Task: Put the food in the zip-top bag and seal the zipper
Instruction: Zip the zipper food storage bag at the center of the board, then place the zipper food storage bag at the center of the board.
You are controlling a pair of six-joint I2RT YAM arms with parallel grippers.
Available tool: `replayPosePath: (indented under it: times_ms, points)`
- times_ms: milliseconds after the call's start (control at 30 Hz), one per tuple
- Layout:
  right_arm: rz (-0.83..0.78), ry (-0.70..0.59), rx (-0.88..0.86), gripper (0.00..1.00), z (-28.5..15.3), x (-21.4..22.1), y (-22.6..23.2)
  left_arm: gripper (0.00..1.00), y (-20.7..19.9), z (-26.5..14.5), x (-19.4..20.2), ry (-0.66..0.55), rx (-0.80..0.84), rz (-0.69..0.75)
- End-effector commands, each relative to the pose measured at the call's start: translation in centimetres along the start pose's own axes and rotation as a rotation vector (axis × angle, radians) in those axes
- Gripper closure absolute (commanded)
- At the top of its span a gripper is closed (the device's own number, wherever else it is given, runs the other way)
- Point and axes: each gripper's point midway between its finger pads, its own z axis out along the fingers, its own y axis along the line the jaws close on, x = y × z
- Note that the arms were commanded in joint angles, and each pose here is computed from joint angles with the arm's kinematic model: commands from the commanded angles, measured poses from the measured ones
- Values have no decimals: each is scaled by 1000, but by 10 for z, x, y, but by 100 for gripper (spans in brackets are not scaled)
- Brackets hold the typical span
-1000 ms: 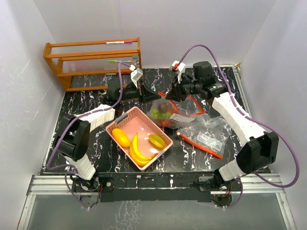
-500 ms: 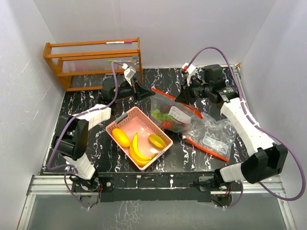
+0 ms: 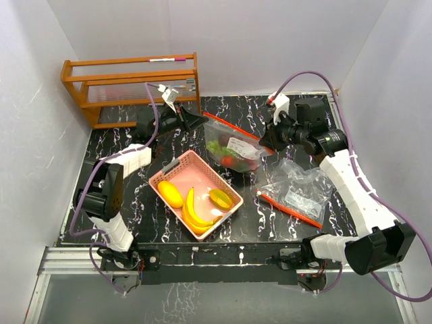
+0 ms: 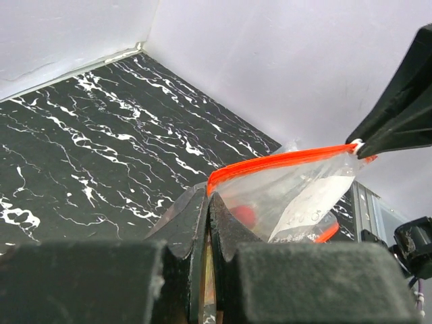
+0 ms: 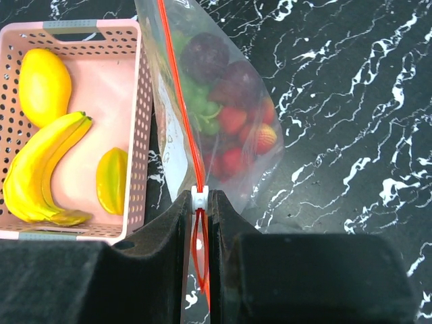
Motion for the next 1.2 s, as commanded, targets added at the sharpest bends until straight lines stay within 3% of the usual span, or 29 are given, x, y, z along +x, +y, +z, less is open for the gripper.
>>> replayPosePath:
  times_ms: [0,233,467,567,633,800,1067,1100,1133,1167]
  points:
    - [10,-29,100,92,-22,-9,-12,100,21,0,-51,-131,-80,74]
    - [41,24,155,92,-21,6,-22,100,35,-4,-50,-132,-144,66]
    - [63,-8,243,89,-29,-4,-35,100,41,0,-47,-148,-133,17]
    - [81,-76,295,55,-36,-22,-41,100,42,4,-51,-167,-120,1]
    - [95,-117,332,37,-41,-31,-46,100,43,7,-56,-178,-114,2]
    - [162,-156,456,3,-55,-36,-61,100,48,13,-66,-192,-111,-5]
    - [402,-50,612,2,-50,15,-78,100,50,23,-67,-162,-79,-65]
    - [433,-37,616,2,-49,22,-77,88,49,23,-64,-159,-66,-79]
    - [460,-30,619,2,-48,27,-75,38,45,22,-62,-159,-48,-85]
    - [484,-25,619,2,-47,33,-74,8,42,22,-59,-155,-29,-98]
